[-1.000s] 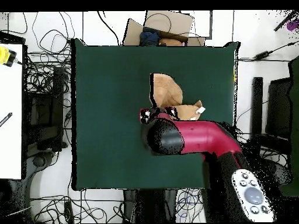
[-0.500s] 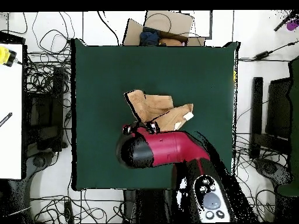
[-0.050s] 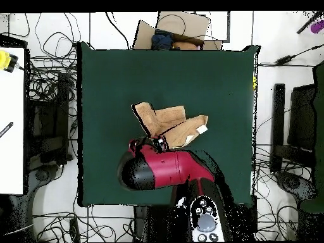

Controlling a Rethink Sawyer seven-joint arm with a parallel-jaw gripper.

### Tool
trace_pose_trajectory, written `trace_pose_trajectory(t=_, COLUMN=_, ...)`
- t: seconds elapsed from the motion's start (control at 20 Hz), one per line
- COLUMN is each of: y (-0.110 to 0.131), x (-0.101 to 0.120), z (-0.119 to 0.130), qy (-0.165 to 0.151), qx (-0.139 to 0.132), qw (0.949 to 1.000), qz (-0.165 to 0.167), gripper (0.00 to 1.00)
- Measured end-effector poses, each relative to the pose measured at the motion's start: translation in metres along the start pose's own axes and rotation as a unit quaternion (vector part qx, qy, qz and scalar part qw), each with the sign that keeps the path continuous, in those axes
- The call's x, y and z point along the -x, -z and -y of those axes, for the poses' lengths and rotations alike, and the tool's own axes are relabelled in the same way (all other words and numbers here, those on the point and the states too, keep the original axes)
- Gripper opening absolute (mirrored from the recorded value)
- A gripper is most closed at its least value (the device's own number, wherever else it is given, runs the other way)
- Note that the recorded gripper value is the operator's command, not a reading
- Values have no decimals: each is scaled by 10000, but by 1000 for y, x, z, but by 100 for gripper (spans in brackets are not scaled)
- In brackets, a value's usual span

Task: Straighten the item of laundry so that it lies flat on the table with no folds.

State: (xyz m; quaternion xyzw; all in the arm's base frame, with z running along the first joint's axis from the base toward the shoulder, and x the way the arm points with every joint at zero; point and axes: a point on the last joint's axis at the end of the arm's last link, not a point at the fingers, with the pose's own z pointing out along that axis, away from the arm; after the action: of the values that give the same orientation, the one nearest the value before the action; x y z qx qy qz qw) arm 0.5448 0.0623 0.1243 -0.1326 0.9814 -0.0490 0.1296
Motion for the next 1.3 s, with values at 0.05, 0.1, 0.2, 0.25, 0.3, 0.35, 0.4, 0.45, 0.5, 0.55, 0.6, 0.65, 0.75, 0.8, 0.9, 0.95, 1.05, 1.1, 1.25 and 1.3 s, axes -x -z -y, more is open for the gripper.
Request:
trace_pose_trajectory(t=0.05, y=-2, x=-1, z=1, qy=-5, qx=-20, qw=10000, qz=38, gripper=0)
trace_pose_trajectory(t=0.1, y=-5, x=-2, z=2, qy=-20, qx=-45, qw=9999, qz=101, gripper=0)
trace_pose_trajectory(t=0.2, y=-9, x=-5, z=4, qy=-46, qx=-77, qw=9998, qz=156, gripper=0)
trace_pose_trajectory(t=0.25, y=-14, x=-8, z=7, qy=-92, qx=-119, qw=9996, qz=218, gripper=0)
trace_pose_trajectory(t=0.3, y=-16, x=-10, z=8, qy=-105, qx=-131, qw=9996, qz=230, gripper=0)
trace_pose_trajectory(t=0.35, y=-19, x=-12, z=8, qy=-119, qx=-145, qw=9995, qz=246, gripper=0)
trace_pose_trajectory(t=0.4, y=-23, x=-14, z=9, qy=-129, qx=-151, qw=9995, qz=263, gripper=0)
trace_pose_trajectory(t=0.45, y=-26, x=-17, z=9, qy=-134, qx=-159, qw=9994, qz=276, gripper=0)
trace_pose_trajectory(t=0.5, y=-31, x=-21, z=9, qy=-142, qx=-176, qw=9993, qz=289, gripper=0)
trace_pose_trajectory(t=0.55, y=-33, x=-23, z=9, qy=-144, qx=-181, qw=9993, qz=294, gripper=0)
trace_pose_trajectory(t=0.6, y=-36, x=-25, z=10, qy=-148, qx=-188, qw=9993, qz=301, gripper=0)
trace_pose_trajectory(t=0.65, y=-39, x=-28, z=10, qy=-157, qx=-198, qw=9992, qz=306, gripper=0)
trace_pose_trajectory(t=0.75, y=-44, x=-34, z=11, qy=-166, qx=-225, qw=9991, qz=313, gripper=0)
trace_pose_trajectory(t=0.8, y=-46, x=-36, z=10, qy=-166, qx=-232, qw=9991, qz=307, gripper=0)
trace_pose_trajectory(t=0.9, y=-50, x=-40, z=9, qy=-167, qx=-247, qw=9991, qz=295, gripper=100)
trace_pose_trajectory(t=0.95, y=-52, x=-42, z=9, qy=-172, qx=-259, qw=9991, qz=275, gripper=100)
trace_pose_trajectory(t=1.05, y=-53, x=-45, z=9, qy=-186, qx=-279, qw=9992, qz=236, gripper=100)
trace_pose_trajectory(t=1.1, y=-53, x=-46, z=9, qy=-199, qx=-290, qw=9991, qz=219, gripper=100)
trace_pose_trajectory(t=1.25, y=-53, x=-47, z=12, qy=-240, qx=-323, qw=9990, qz=199, gripper=100)
trace_pose_trajectory(t=1.3, y=-53, x=-48, z=12, qy=-251, qx=-332, qw=9989, qz=193, gripper=100)
